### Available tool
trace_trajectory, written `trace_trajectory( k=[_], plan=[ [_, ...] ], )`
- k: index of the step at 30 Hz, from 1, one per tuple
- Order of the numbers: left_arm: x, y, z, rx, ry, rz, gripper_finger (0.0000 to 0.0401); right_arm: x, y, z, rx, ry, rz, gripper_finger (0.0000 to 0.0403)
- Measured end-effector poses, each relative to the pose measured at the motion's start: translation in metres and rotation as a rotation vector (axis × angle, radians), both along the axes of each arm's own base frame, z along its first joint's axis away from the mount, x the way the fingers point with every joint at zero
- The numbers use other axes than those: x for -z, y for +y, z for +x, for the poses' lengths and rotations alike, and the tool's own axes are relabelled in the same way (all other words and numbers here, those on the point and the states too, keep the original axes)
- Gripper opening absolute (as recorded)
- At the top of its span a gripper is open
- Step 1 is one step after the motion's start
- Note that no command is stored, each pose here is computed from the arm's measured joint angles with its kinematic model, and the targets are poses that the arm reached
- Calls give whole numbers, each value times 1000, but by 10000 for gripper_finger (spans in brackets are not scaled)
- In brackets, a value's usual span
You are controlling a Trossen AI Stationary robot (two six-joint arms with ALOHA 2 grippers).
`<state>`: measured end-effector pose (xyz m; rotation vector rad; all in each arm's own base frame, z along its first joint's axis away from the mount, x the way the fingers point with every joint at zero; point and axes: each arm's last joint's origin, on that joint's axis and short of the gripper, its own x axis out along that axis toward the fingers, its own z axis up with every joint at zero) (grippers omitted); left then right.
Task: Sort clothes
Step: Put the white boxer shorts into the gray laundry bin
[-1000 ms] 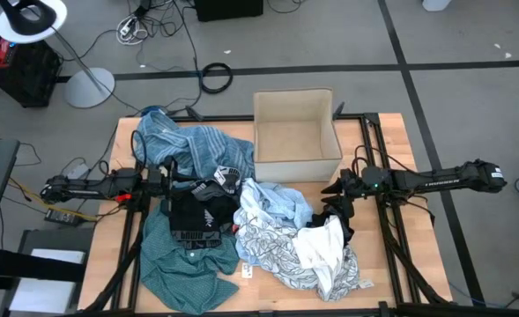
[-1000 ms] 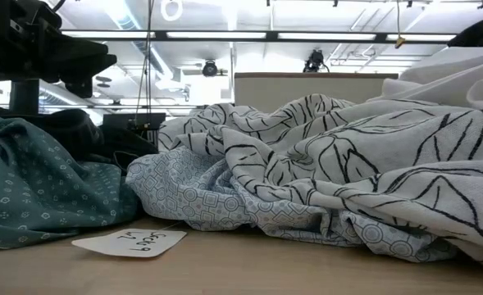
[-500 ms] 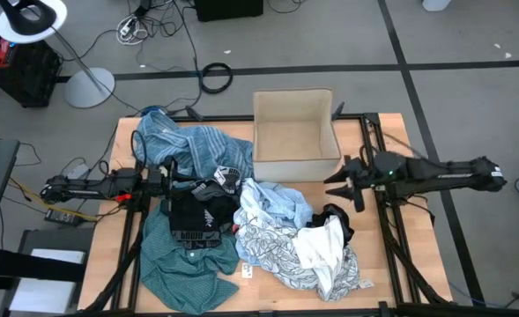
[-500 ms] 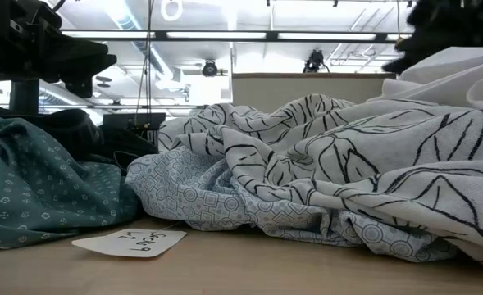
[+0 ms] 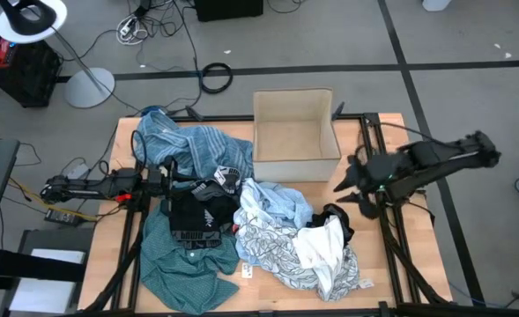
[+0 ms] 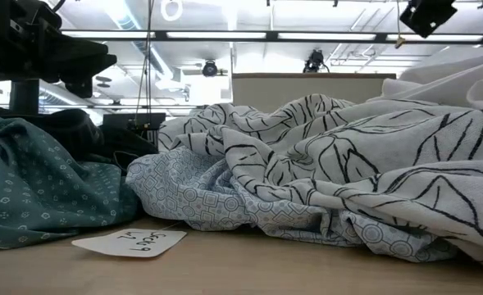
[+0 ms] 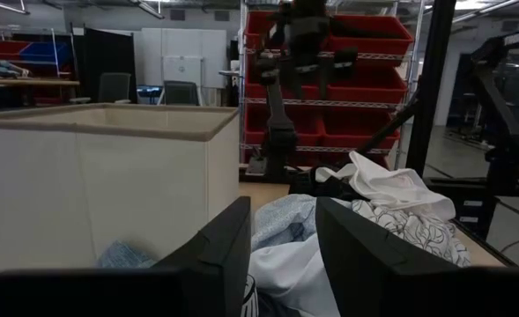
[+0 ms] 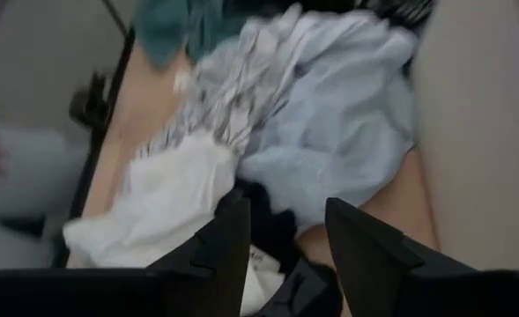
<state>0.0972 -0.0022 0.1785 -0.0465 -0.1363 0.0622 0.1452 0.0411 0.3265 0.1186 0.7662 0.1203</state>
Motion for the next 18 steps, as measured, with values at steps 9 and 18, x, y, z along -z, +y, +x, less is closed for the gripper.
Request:
trace_trajectory(
  k=[9,18],
  plan=[
    [0,0,0,0,0,0,136,5,43,49,-97,212,-97,141],
    [0,0,0,0,0,0,136,30,69,79,-120,362,-137,140]
  ],
)
